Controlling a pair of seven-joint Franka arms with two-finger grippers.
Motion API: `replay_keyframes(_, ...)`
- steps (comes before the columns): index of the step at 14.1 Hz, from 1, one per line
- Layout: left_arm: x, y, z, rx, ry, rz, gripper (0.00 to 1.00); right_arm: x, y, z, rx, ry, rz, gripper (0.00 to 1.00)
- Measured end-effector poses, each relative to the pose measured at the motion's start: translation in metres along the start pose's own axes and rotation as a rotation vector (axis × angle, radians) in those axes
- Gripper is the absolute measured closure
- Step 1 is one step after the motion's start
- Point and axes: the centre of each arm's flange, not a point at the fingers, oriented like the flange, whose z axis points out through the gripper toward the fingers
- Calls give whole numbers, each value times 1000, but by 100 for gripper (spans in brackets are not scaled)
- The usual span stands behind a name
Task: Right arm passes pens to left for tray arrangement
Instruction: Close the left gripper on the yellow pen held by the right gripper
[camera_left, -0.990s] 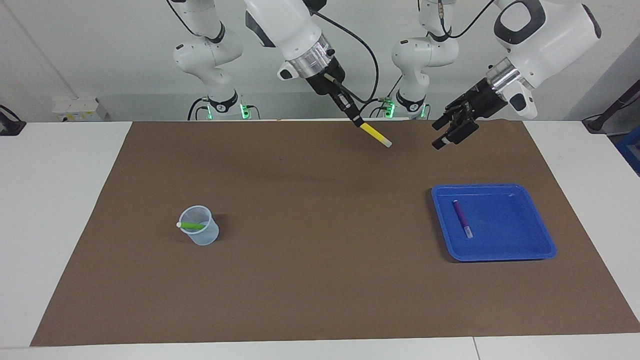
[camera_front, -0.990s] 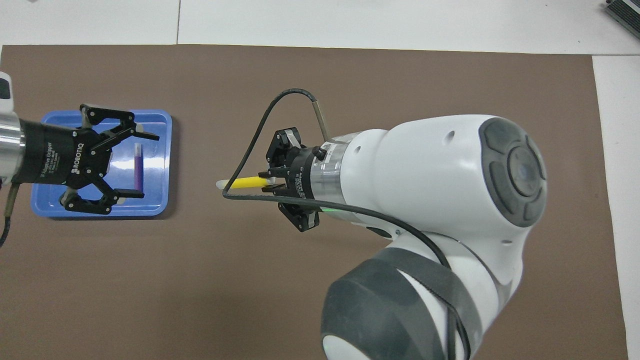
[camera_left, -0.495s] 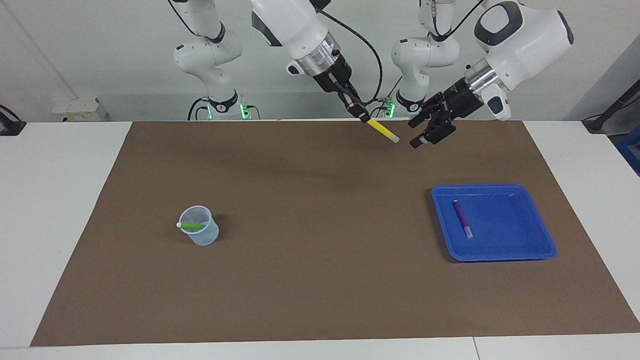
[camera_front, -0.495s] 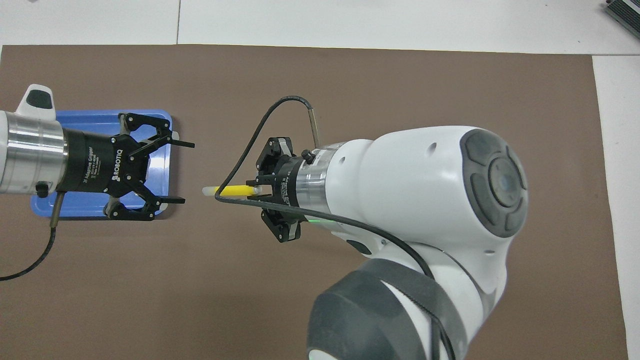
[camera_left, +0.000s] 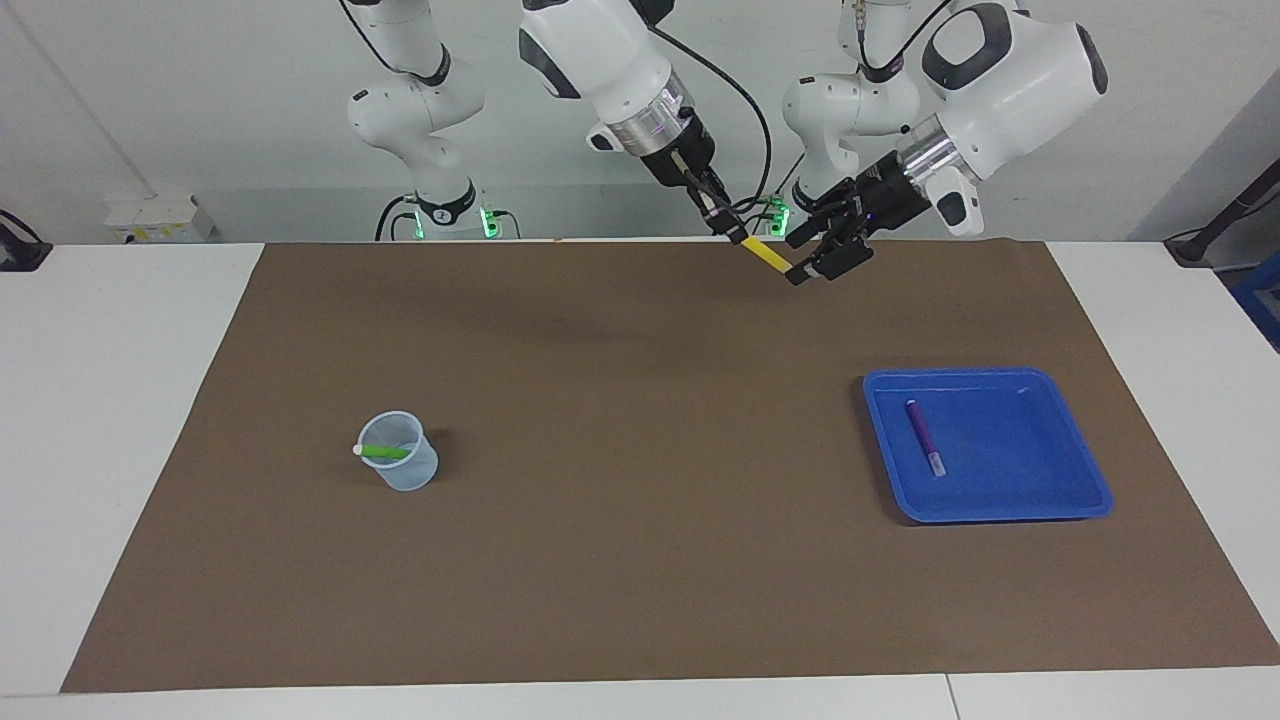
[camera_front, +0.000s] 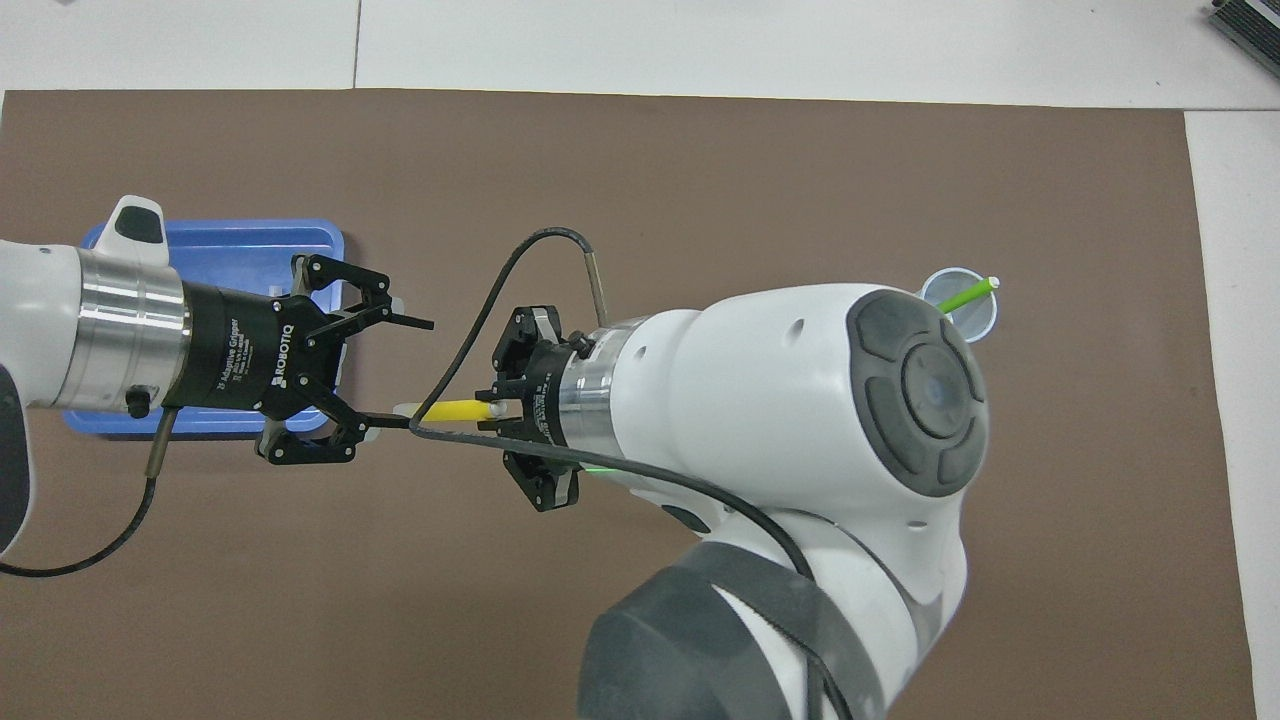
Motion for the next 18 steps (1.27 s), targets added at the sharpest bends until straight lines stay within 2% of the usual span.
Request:
replay_keyframes(2, 2, -3, 3, 3, 2, -5, 38, -1, 0, 3, 1, -3, 0, 83)
replay_keyframes(3, 2, -6, 6, 3, 3, -6, 43, -1, 0, 4, 5, -7, 2, 83)
replay_keyframes(5, 4, -12, 11, 11, 5, -13, 41, -1, -1, 4, 7, -9, 4, 83)
replay_keyframes(9, 4, -20, 13, 16, 6, -16, 43, -1, -2, 3, 16, -13, 5, 83)
replay_keyframes(10, 2, -20, 13, 16, 6, -14, 49, -1, -2, 3, 17, -13, 5, 83)
replay_keyframes(12, 2, -20, 14, 18, 5, -12, 74, -1, -3, 3, 19, -14, 5, 83)
replay_keyframes(13, 2, -20, 13, 11, 6, -22, 81, -2, -2, 3, 20, -17, 6, 83)
replay_keyframes(18, 3, -20, 13, 10, 6, -27, 81, -2, -3, 3, 21, -17, 9, 83)
